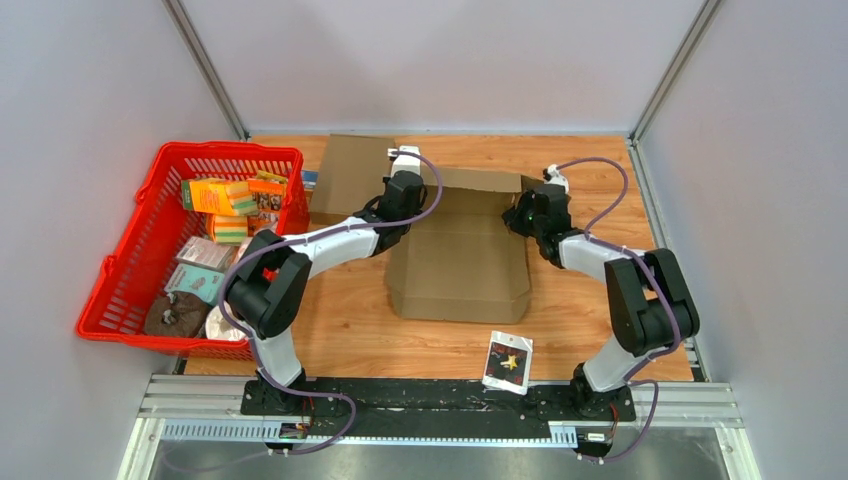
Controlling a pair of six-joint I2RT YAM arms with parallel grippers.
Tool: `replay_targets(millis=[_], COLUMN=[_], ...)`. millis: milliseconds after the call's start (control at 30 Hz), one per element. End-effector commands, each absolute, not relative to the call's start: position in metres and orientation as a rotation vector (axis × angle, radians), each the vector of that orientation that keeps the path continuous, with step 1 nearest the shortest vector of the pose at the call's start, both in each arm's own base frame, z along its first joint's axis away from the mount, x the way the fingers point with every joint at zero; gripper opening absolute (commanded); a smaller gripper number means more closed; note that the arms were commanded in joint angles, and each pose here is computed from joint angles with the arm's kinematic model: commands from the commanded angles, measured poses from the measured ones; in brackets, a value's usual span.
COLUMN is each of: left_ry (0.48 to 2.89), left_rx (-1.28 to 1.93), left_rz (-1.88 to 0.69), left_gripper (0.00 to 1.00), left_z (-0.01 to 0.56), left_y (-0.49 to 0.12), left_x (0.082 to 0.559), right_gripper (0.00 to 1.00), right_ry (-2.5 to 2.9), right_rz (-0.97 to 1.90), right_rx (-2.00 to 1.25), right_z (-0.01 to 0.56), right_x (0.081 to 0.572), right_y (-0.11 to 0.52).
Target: Fold the paper box
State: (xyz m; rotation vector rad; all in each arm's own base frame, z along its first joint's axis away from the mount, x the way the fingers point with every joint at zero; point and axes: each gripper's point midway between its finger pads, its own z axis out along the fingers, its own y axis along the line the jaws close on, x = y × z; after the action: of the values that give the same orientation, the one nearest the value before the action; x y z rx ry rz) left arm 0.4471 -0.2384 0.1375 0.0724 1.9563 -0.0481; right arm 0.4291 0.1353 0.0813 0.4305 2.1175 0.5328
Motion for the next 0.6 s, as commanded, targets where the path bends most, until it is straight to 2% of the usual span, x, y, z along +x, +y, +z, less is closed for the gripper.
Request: replay_targets(millis=[0,267,300,367,400,567], left_ry=[1.97,1.979,1.979,1.992,1.997,2.005], left_rx=[0.034,0.026,0.026,0.026,0.017,0.01], left_rz=[-0.014,0.002,0.002,0.014,0.019,0.032], left_gripper=[0.0,0.0,0.0,0.0,0.0,0.0], left_z=[0.138,0.136,0.136,0.134,0.133,0.132], left_y=[-0.225,-0.223,-0.223,-0.223,-0.222,-0.222], left_x=[0.441,0.44,0.441,0.441,0.442,0.442], right_gripper=[0.14,0.11,0.31,0.5,0.63,0.61], right_ry=[2.175,2.054,2.04,2.049,2.059,2.142], right_rz=[0.637,0.66,0.693,0.739,0.722,0.633], right_rx=[0.573,0.624,0.557,0.426,0.323,0.29], right_z=[0.07,0.089,0.095,0.107,0.109,0.119], right_x=[0.397,0.404,0.406,0.409,0.409,0.395], right_y=[0.129,0.11,0.116,0.127,0.131,0.124])
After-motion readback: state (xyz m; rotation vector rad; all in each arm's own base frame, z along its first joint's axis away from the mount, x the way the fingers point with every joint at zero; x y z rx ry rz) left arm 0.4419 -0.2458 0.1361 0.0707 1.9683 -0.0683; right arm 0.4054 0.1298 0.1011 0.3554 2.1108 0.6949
